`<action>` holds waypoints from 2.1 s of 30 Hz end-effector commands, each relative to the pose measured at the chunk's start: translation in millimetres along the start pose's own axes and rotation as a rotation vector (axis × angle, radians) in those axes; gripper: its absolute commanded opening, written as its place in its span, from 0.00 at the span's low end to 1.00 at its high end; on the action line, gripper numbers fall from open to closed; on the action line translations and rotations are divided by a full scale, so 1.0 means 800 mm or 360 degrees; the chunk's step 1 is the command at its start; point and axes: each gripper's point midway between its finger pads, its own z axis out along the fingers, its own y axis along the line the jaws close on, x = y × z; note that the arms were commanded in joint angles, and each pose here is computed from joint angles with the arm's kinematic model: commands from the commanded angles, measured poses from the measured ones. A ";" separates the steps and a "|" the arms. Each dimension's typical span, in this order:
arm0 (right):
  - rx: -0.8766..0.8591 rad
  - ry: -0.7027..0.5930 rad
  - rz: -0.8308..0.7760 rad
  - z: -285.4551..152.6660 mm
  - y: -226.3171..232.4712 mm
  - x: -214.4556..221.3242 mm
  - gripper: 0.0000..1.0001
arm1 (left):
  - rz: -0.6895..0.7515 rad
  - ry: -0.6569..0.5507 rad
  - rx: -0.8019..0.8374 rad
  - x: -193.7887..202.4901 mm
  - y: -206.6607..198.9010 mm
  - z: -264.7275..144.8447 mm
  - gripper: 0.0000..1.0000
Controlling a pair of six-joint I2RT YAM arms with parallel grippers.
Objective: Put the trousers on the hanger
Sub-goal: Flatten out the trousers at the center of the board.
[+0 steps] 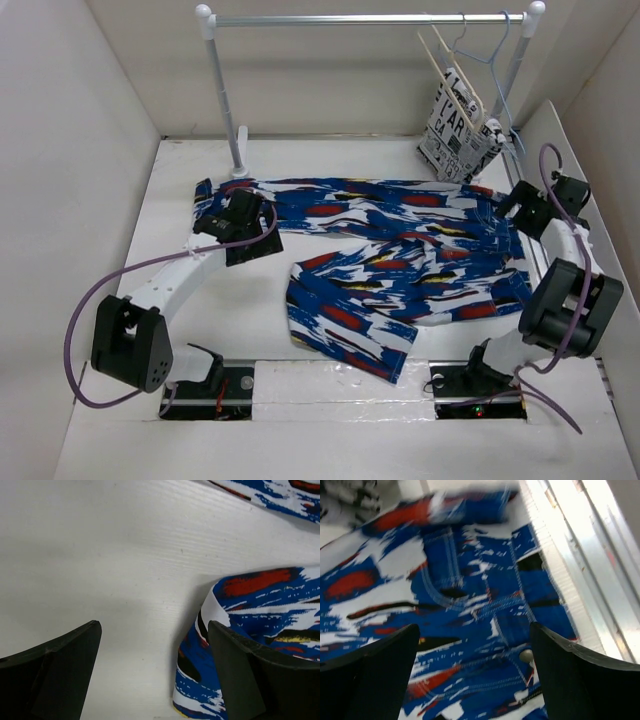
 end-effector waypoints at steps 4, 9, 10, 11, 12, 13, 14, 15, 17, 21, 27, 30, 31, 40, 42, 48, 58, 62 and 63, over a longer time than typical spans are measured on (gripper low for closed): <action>-0.0394 -0.0082 -0.0256 -0.078 0.108 0.040 0.78 | 0.0054 0.0209 0.0077 0.061 0.002 -0.028 0.82; -0.0936 0.0169 -0.0611 -0.147 0.222 0.197 0.13 | 0.0289 0.0403 0.0215 0.139 -0.048 -0.052 0.79; -0.0956 0.0234 -0.0653 -0.160 0.222 0.221 0.12 | 0.0473 0.0427 0.0303 0.166 -0.082 -0.071 0.79; -0.0925 0.0291 -0.0692 -0.159 0.214 0.245 0.12 | 0.0504 0.0390 0.0298 0.173 -0.100 -0.079 0.79; -0.0909 0.0322 -0.0757 -0.164 0.212 0.261 0.14 | 0.0586 0.0332 0.0300 0.178 -0.116 -0.086 0.79; -0.0851 0.0323 -0.0745 -0.167 0.200 0.263 0.16 | 0.0753 0.0320 0.0390 0.204 -0.158 -0.105 0.79; -0.0830 0.0309 -0.0747 -0.166 0.195 0.264 0.20 | 0.0823 0.0290 0.0430 0.215 -0.178 -0.114 0.79; -0.0814 0.0282 -0.0734 -0.168 0.192 0.256 0.28 | 0.0888 0.0202 0.0428 0.220 -0.195 -0.117 0.79; -0.0734 0.0201 -0.0641 -0.169 0.177 0.221 0.37 | 0.1044 0.0167 0.0487 0.258 -0.235 -0.125 0.79; -0.0883 -0.0105 -0.0563 -0.216 0.212 0.098 0.52 | 0.1251 0.0129 0.0599 0.307 -0.293 -0.130 0.78; -0.1123 -0.0247 -0.0615 -0.288 0.290 0.015 0.54 | 0.1454 0.0170 0.0691 0.359 -0.354 -0.103 0.78; -0.1304 -0.0287 -0.0621 -0.323 0.319 0.008 0.54 | 0.1495 0.0155 0.0655 0.370 -0.365 -0.080 0.76; -0.1356 -0.0302 -0.0624 -0.330 0.326 0.008 0.55 | 0.1507 0.0153 0.0637 0.375 -0.368 -0.070 0.75; -0.1524 -0.0225 -0.0596 -0.339 0.330 0.062 0.55 | 0.1526 0.0112 0.0421 0.384 -0.340 -0.018 0.46; -0.1526 -0.0205 -0.0602 -0.339 0.326 0.069 0.55 | 0.1511 0.0083 0.0372 0.381 -0.333 -0.010 0.18; -0.1521 -0.0213 -0.0633 -0.338 0.325 0.073 0.56 | 0.1258 -0.0148 0.0145 0.315 -0.292 -0.023 0.00; -0.1395 -0.0032 -0.0728 -0.282 0.299 0.127 0.55 | 0.0178 -0.0411 -0.0058 0.125 -0.117 -0.120 0.00; -0.1354 0.0060 -0.0766 -0.259 0.289 0.151 0.55 | -0.0282 -0.0519 -0.0272 0.053 -0.009 -0.122 0.00; -0.1345 0.0077 -0.0780 -0.253 0.287 0.155 0.55 | -0.0328 -0.0574 -0.0237 0.034 0.009 -0.136 0.00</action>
